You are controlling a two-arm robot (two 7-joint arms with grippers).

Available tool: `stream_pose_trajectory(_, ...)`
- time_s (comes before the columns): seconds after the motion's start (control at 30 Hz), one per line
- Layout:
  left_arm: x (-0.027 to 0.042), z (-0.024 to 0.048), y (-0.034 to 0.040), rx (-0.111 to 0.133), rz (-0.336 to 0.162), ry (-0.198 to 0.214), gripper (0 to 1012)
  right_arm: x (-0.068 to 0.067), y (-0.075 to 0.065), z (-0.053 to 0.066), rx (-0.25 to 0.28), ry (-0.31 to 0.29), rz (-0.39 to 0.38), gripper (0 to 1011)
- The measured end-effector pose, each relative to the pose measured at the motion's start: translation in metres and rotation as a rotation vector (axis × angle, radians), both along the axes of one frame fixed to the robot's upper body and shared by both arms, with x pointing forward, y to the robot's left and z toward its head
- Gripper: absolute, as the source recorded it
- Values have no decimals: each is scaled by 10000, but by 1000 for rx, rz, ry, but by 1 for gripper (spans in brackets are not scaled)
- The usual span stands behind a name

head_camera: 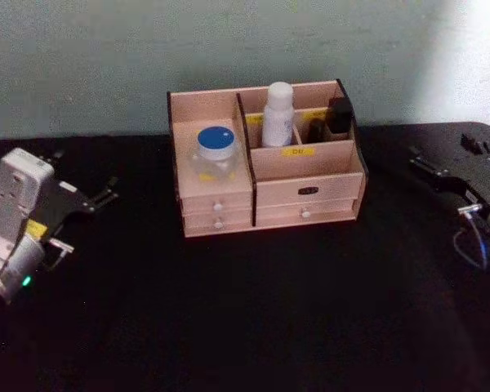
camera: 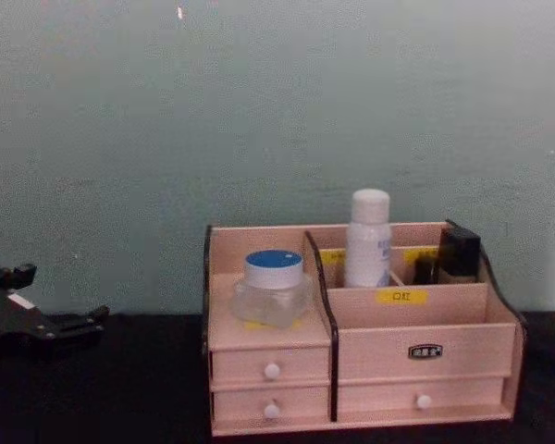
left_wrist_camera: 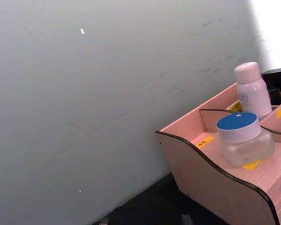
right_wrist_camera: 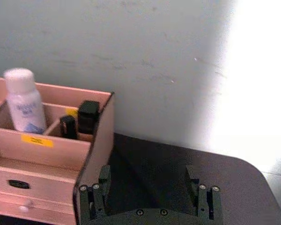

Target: Pick up the facial cleanser and watermelon frost from the table and place them into the tiered storage box.

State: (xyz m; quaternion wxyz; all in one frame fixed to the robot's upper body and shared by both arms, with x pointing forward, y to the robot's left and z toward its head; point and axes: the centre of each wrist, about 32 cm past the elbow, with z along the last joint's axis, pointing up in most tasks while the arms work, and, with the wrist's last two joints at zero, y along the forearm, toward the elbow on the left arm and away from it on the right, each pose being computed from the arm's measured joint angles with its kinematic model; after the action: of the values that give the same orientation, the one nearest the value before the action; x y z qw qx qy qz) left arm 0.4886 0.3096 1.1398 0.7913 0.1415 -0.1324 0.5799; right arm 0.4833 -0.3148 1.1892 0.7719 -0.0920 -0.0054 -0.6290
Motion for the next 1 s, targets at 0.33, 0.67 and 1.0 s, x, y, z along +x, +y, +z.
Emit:
stream_pose_trajectory(0.33, 0, 0, 0, 0, 0, 0, 1001, 64, 176, -407, -80, 11, -49, 1002)
stream_pose_trajectory(0.67, 0, 0, 0, 0, 0, 0, 1001, 88, 176, -478, -82, 19, -80, 1002)
stream_pose_trajectory(1.0, 0, 0, 0, 0, 0, 0, 1000, 85, 175, -472, -84, 17, -78, 1002)
